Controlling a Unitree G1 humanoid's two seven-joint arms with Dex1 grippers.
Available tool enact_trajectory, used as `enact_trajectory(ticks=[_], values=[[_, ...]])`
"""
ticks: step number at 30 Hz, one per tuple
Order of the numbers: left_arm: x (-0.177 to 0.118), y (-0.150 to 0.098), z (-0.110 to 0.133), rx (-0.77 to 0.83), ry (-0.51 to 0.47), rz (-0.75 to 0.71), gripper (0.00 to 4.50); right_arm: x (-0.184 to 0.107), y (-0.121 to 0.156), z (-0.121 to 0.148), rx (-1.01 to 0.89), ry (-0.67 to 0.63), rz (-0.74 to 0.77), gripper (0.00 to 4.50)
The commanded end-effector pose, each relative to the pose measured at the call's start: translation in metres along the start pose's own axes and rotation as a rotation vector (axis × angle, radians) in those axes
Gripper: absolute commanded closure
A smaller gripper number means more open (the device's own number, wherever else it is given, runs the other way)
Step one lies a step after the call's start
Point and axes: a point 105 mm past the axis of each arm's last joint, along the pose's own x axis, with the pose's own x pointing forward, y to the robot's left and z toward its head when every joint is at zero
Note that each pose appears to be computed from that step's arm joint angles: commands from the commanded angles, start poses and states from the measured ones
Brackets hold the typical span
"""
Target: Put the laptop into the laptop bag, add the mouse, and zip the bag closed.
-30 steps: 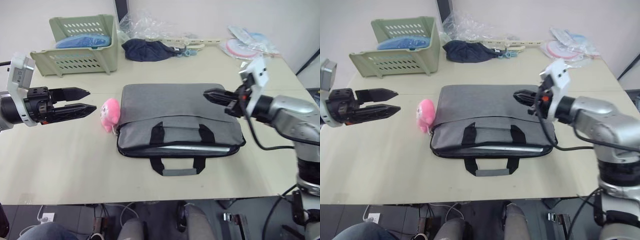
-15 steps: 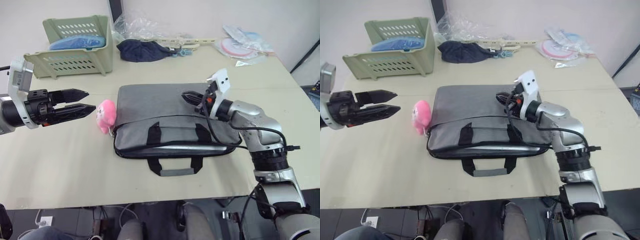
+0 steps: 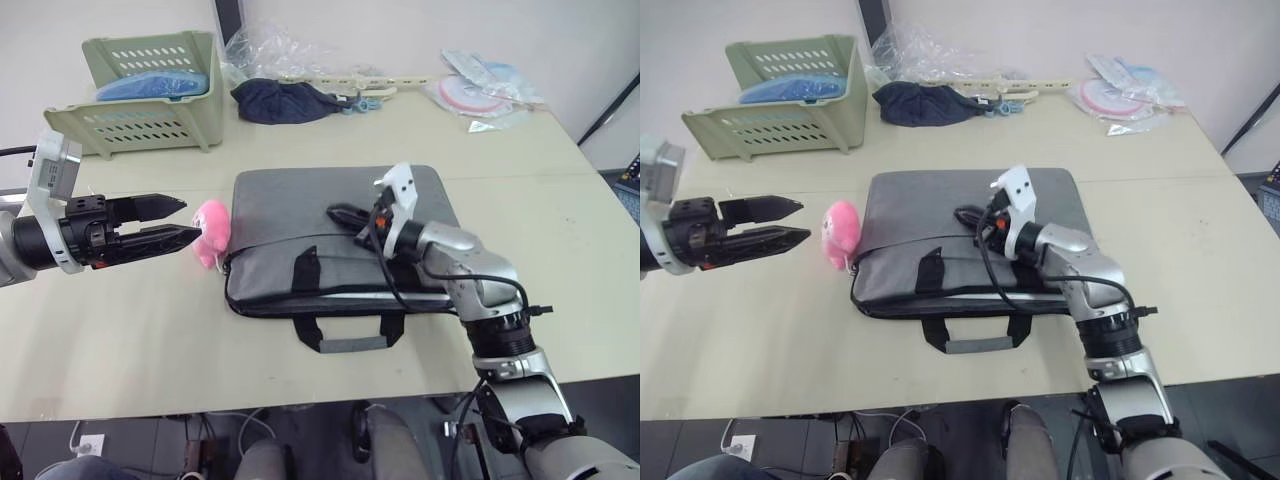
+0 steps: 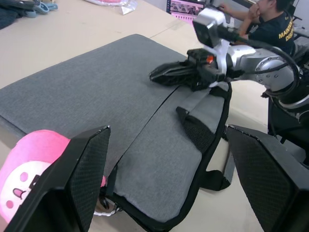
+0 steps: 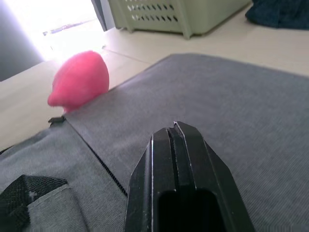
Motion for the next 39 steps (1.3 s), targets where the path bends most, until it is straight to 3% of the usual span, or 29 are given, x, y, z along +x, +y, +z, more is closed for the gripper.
enact_trajectory(ticks=[1, 11, 16, 29, 31, 39], values=[[-0.005, -0.005, 0.011, 0.038, -0.038, 0.002, 0.39, 0.0, 0.001, 0.001, -0.015, -0.016, 0.011, 4.39], [-0.003, -0.008, 0.01, 0.033, -0.039, 0.003, 0.39, -0.003, -0.018, -0.047, 0.112, 0.083, -0.029, 4.39], [-0.002, -0.008, 0.009, 0.033, -0.042, 0.004, 0.39, -0.003, -0.015, -0.061, 0.15, 0.128, -0.005, 4.39], [0.003, -0.003, 0.007, 0.021, -0.071, 0.032, 0.39, -0.004, 0.004, -0.084, 0.017, 0.208, 0.062, 4.39], [0.003, 0.002, 0.005, 0.016, -0.076, 0.057, 0.39, -0.003, 0.003, -0.084, 0.002, 0.206, 0.058, 4.39], [-0.025, 0.065, -0.002, -0.042, -0.199, 0.37, 0.39, -0.001, -0.003, -0.078, -0.003, 0.192, 0.045, 4.39]])
